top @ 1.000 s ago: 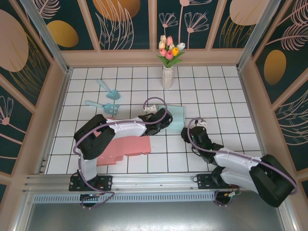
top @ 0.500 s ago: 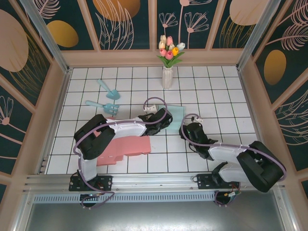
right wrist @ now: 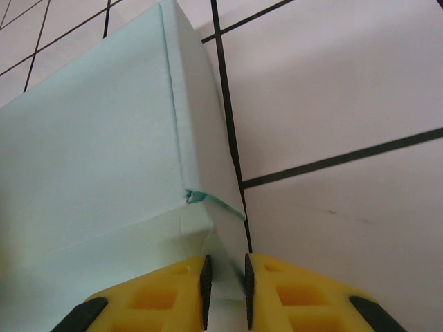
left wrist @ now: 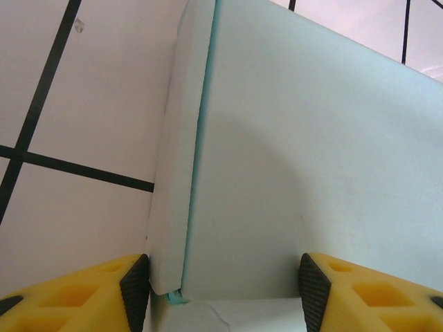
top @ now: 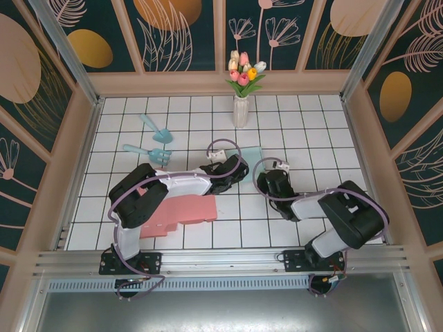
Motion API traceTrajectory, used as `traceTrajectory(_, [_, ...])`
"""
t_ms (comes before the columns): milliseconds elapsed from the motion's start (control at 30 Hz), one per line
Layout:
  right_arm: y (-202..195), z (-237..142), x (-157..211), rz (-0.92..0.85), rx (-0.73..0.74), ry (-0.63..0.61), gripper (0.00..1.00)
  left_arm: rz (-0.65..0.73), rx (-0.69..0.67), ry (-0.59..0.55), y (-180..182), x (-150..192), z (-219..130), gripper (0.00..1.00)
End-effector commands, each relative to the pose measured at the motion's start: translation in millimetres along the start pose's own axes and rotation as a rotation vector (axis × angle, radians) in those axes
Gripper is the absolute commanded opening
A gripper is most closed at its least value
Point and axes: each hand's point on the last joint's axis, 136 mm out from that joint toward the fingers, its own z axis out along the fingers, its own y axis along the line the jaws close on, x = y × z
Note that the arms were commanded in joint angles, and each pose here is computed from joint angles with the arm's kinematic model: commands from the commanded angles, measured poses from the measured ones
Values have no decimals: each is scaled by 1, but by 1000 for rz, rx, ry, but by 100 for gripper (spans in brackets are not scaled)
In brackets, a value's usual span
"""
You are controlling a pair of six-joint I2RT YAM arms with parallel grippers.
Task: Fold the paper box
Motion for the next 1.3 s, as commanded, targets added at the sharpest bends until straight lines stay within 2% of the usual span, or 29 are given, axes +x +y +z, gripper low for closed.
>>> traceTrajectory(0, [11,8,0,-14,-36,8,22,159,-320,187,104,55,21,59])
traceTrajectory(400, [17,25,-1,15,-46,50,22,172,-294,195,94,52,17,58])
traceTrajectory(700, [17,27,-2,30,-64,71,22,206,-224,125,62,23,-4,66])
traceTrajectory(867, [22,27,-5,29,-77,70,22,235,-145,96,32,9,-11,68])
traceTrajectory(1033, [14,28,-13,42,-54,59,23,233,-65,48,14,-21,-12,71])
traceTrajectory(1167, [13,29,-15,52,-55,63,23,151,91,72,4,-46,-5,71])
traceTrajectory(1267, [13,30,-15,56,-60,68,23,147,217,40,-10,-62,-12,71])
